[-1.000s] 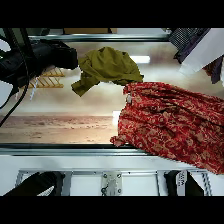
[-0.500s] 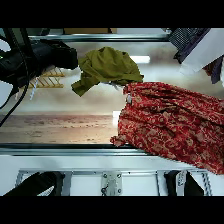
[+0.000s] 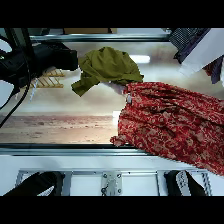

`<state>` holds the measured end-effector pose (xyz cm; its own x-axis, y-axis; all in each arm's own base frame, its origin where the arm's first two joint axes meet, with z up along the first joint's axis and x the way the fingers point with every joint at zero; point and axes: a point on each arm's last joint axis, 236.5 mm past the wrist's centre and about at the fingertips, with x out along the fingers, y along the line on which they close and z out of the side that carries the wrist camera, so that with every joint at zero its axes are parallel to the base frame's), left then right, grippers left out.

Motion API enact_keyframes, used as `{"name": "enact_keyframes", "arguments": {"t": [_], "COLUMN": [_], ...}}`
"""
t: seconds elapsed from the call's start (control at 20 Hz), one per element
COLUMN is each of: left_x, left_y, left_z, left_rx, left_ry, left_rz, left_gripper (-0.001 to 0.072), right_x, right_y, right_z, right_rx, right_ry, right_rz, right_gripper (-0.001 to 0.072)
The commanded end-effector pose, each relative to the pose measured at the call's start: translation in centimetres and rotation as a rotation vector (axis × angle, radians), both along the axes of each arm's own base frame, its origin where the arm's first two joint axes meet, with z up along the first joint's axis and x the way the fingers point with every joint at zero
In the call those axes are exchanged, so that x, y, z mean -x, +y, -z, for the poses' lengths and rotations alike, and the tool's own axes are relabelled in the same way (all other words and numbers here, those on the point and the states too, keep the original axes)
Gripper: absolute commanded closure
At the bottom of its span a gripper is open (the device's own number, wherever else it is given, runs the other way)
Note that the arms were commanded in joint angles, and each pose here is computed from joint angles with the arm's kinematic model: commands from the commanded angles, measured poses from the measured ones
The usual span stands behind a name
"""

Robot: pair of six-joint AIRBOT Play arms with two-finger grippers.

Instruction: Fold the clothes and pants, and hang the long-sleeved shirts on hangers.

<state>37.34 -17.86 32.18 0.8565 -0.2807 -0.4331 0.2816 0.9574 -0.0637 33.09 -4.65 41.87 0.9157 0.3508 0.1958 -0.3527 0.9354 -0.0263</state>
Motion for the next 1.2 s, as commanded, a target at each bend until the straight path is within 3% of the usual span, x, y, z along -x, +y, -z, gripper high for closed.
{"name": "enact_keyframes", "arguments": {"t": [0.0, 0.35, 0.7, 0.75, 0.85, 1.15], "left_x": [0.3, 1.4, 1.0, 0.8, 0.6, 0.7], "left_y": [0.4, -2.0, -3.4, -3.5, -3.6, -3.6], "left_z": [1.4, 10.6, 13.6, 13.3, 12.7, 12.4], "left_rx": [-0.023, -0.026, -0.039, -0.038, -0.03, -0.025], "left_ry": [0.054, 0.249, 0.306, 0.302, 0.287, 0.278], "left_rz": [-0.012, 0.051, 0.073, 0.072, 0.074, 0.075], "left_gripper": [0.0695, 0.0695, 0.0695, 0.0695, 0.0695, 0.0695], "right_x": [-0.8, -0.4, 1.2, 1.2, 1.2, 1.1], "right_y": [8.9, 24.6, 31.0, 31.0, 31.0, 31.0], "right_z": [10.7, 17.9, 21.6, 21.6, 21.6, 21.6], "right_rx": [0.057, 0.39, 0.406, 0.402, 0.403, 0.403], "right_ry": [0.436, 0.526, 0.601, 0.603, 0.603, 0.603], "right_rz": [-0.346, -0.643, -0.839, -0.841, -0.84, -0.84], "right_gripper": [0.0197, 0.0197, 0.0198, 0.0239, 0.0702, 0.0695]}}
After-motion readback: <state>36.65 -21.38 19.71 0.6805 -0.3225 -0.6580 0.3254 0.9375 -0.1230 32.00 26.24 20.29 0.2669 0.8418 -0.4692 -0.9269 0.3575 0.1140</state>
